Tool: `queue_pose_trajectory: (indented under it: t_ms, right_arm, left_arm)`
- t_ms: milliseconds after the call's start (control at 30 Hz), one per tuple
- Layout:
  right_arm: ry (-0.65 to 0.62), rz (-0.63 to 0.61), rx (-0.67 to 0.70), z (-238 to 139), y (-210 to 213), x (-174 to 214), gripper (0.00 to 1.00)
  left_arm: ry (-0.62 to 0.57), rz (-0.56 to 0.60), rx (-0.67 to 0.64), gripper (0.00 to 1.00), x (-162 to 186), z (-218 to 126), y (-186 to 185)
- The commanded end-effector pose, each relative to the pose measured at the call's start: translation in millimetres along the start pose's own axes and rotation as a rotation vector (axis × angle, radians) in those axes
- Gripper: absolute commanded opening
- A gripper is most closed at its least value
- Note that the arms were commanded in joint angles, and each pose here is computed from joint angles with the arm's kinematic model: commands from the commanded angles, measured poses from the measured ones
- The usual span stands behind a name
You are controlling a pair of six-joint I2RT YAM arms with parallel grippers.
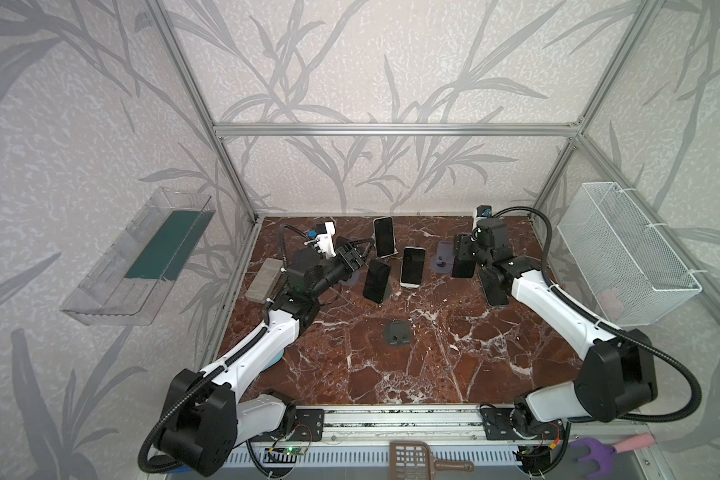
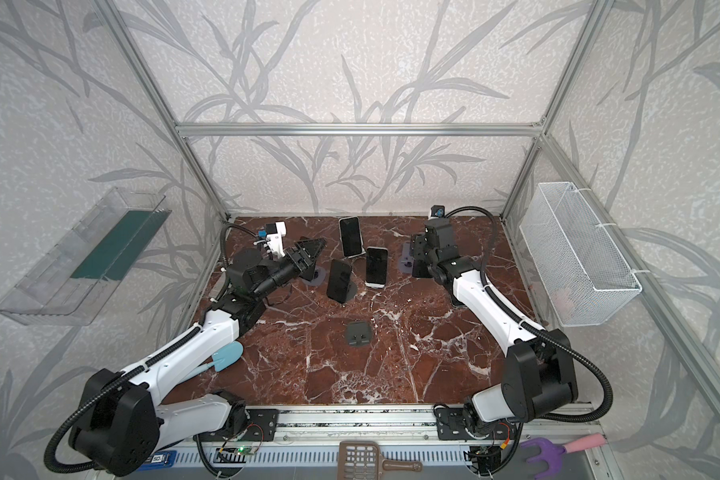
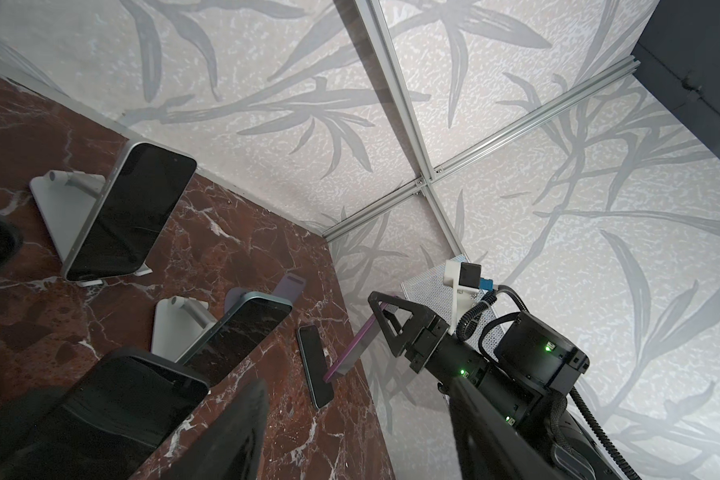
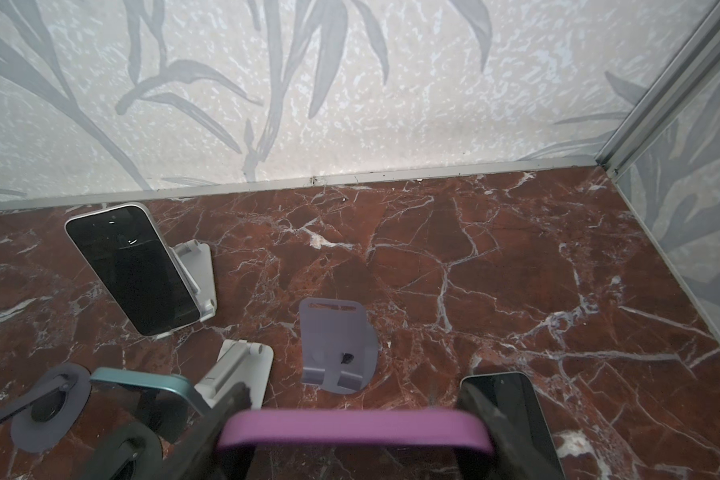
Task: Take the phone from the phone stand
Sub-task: 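Carry the held purple-edged phone toward the robot and lower it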
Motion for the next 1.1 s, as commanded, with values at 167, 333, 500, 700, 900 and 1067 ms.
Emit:
queue_pose_trajectory:
  t_ms: [167, 333, 500, 700, 900, 1067]
  right_arm:
    - [0.041, -0.012, -0.024, -54.6, -40.5, 52.2, 0.62]
    - [0.073, -0.038, 0.031, -52.7, -59.4, 65.9, 0.62]
    - [0.074, -0.042, 0.045, -45.3, -64.8, 62.8, 0.62]
    - [0.074, -0.028, 0.027, -43.3, -64.3, 62.6, 0.62]
    - [0.076, -0.035, 0.038, -49.3, -71.1, 66.7, 0.62]
    - [0.086, -0.047, 0.033, -48.7, -72.3, 64.5, 0.62]
  left_arm:
    - [0.052, -0.016, 0.089, 0.70, 21.5, 7.1, -22.3]
    - [0.067, -0.019, 0.114, 0.70, 27.9, 9.4, -29.2]
    - [0.079, -0.016, 0.116, 0.70, 32.3, 11.0, -29.2]
    - [0.081, -0.019, 0.117, 0.70, 32.4, 11.8, -29.5]
    - [0.086, -0.024, 0.118, 0.70, 33.4, 12.5, -28.9]
    - [0.085, -0.034, 0.098, 0.70, 35.5, 13.6, -23.6]
Point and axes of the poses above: each gripper's point midway between its finger pads, its own z axis out along the fingers, its own y axis along the line the jaws close on, x = y × z, the point moved 4 cm from there along -z, back along the fingers, and after that the axes turned 14 degrees about z, right-handed, at the moved point
